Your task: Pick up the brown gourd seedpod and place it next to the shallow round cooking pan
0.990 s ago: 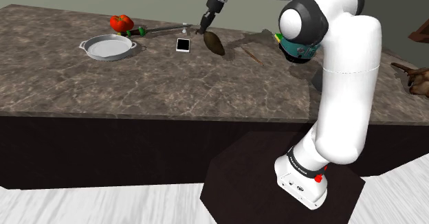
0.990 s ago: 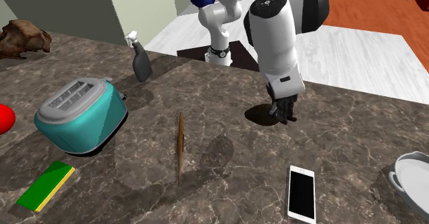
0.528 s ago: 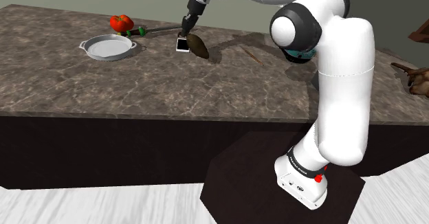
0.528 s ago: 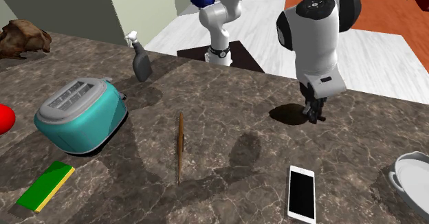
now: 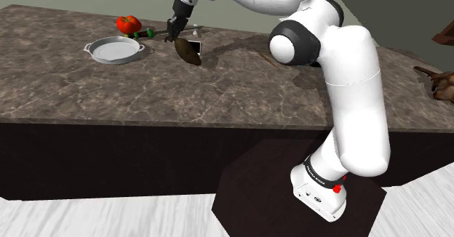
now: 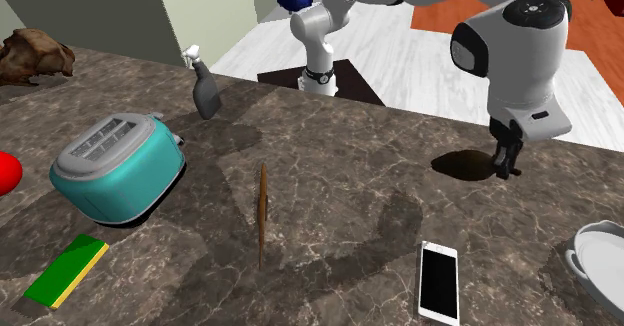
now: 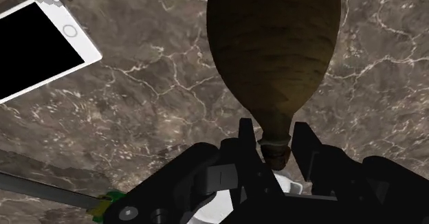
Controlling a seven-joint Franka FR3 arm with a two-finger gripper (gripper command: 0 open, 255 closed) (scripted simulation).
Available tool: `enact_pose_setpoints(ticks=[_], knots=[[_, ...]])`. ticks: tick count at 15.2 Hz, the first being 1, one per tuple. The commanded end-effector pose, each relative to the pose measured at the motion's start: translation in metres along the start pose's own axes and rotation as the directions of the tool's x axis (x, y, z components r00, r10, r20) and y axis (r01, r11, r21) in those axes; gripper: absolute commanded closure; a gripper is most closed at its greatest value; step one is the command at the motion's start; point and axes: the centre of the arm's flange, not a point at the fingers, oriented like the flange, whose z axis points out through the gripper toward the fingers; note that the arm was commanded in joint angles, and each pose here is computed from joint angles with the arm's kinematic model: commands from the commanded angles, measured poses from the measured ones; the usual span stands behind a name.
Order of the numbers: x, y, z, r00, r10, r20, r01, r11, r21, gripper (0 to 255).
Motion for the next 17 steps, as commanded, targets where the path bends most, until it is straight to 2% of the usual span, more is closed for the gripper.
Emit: enact_pose_setpoints(ticks=[1, 6, 17], knots=[[0.014, -0.018, 0.012, 1.0, 0.001, -0.001, -0.001, 1.0, 0.0, 255], [0.053, -0.061, 0.038, 1.0, 0.001, -0.001, -0.001, 1.0, 0.0, 255], [0.035, -0.05, 0.092, 1.0, 0.001, -0.001, -0.001, 1.0, 0.0, 255]])
